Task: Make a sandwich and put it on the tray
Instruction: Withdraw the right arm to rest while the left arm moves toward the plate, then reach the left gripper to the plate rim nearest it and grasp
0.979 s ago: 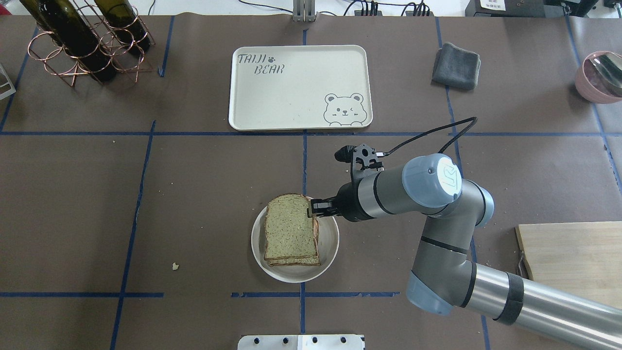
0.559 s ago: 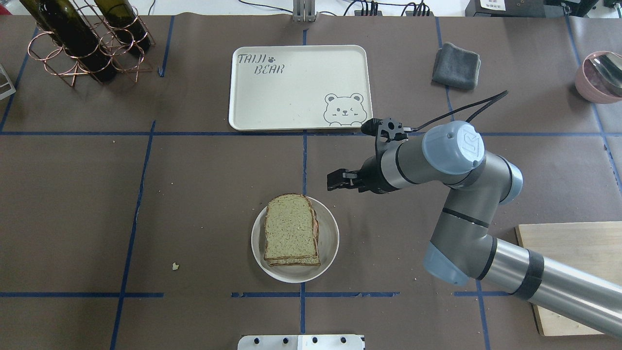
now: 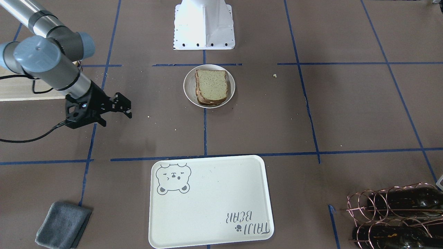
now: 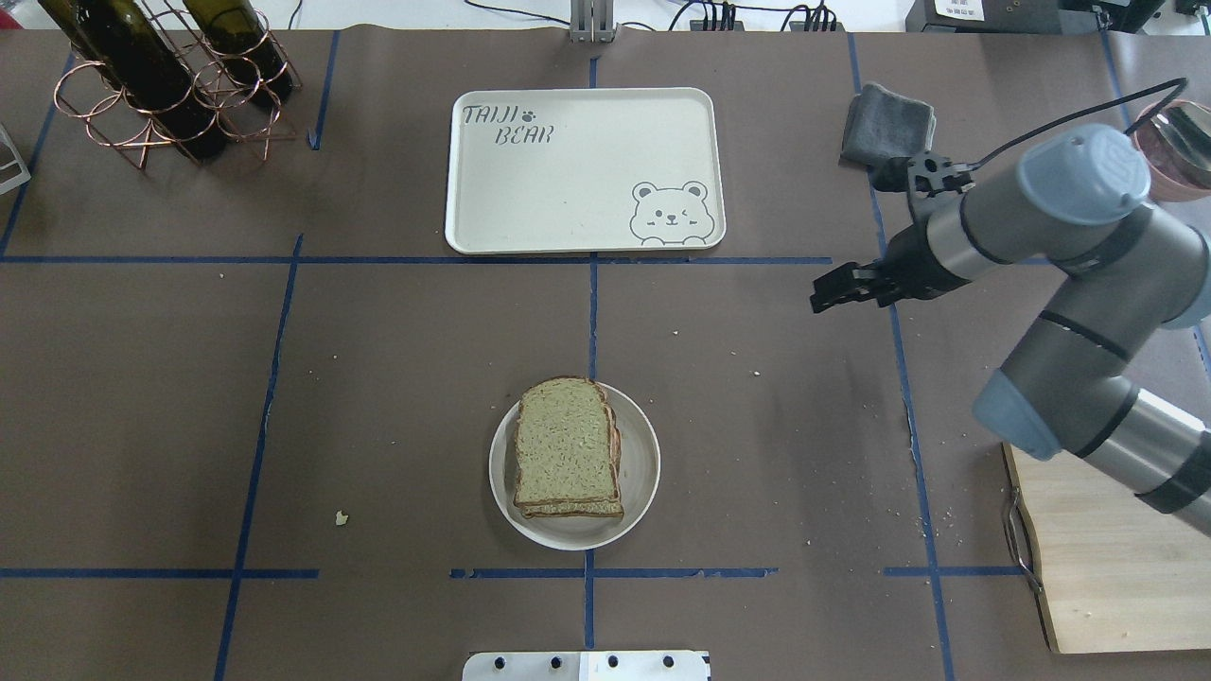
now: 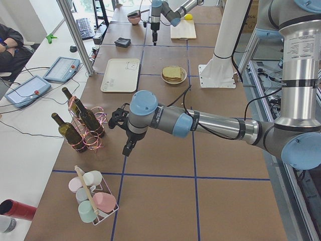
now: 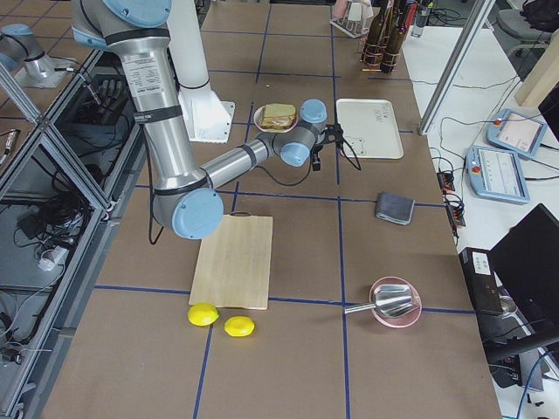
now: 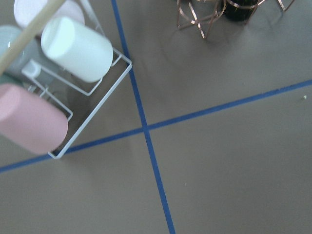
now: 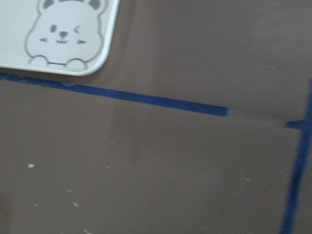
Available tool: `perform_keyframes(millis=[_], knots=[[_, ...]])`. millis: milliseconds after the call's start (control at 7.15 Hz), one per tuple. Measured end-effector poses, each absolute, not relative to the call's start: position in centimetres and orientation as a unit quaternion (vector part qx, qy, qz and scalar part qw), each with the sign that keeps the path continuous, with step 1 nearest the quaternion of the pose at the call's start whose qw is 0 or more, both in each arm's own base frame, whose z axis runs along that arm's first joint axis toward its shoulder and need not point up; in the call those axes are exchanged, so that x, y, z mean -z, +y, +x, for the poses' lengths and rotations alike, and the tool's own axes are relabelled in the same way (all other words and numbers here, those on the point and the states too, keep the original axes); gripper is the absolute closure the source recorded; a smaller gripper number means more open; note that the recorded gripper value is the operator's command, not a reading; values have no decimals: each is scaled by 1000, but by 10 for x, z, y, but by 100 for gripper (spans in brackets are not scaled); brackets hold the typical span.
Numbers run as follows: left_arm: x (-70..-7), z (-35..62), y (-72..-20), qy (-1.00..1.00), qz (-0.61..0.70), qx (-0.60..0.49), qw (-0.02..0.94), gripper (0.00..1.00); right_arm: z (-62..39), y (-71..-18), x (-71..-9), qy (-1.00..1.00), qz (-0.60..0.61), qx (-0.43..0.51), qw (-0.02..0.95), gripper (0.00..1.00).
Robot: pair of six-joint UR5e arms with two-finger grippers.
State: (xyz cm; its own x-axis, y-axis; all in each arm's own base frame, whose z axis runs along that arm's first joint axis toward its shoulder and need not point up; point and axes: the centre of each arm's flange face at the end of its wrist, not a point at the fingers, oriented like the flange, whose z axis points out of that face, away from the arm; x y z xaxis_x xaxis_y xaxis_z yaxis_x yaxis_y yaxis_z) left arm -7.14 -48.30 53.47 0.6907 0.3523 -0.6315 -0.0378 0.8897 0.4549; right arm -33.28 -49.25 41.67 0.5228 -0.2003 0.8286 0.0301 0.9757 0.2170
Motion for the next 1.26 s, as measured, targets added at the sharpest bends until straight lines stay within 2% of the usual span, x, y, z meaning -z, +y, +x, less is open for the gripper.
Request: perform_keyframes(millis=[280, 559, 839, 1259], knots=[[-503, -20, -495, 388, 250, -164, 872, 0, -230, -500, -500, -435, 112, 118, 886, 0], [-462, 80, -493, 438, 249, -185, 843, 0, -113, -497, -565, -392, 120, 151, 900, 0], [-406, 197, -478, 503, 193, -133, 832, 0, -10, -479, -604, -394, 102, 121, 905, 0], [-336, 359, -423, 547, 108, -44, 829, 0, 53, -446, -634, -380, 83, 101, 916, 0]])
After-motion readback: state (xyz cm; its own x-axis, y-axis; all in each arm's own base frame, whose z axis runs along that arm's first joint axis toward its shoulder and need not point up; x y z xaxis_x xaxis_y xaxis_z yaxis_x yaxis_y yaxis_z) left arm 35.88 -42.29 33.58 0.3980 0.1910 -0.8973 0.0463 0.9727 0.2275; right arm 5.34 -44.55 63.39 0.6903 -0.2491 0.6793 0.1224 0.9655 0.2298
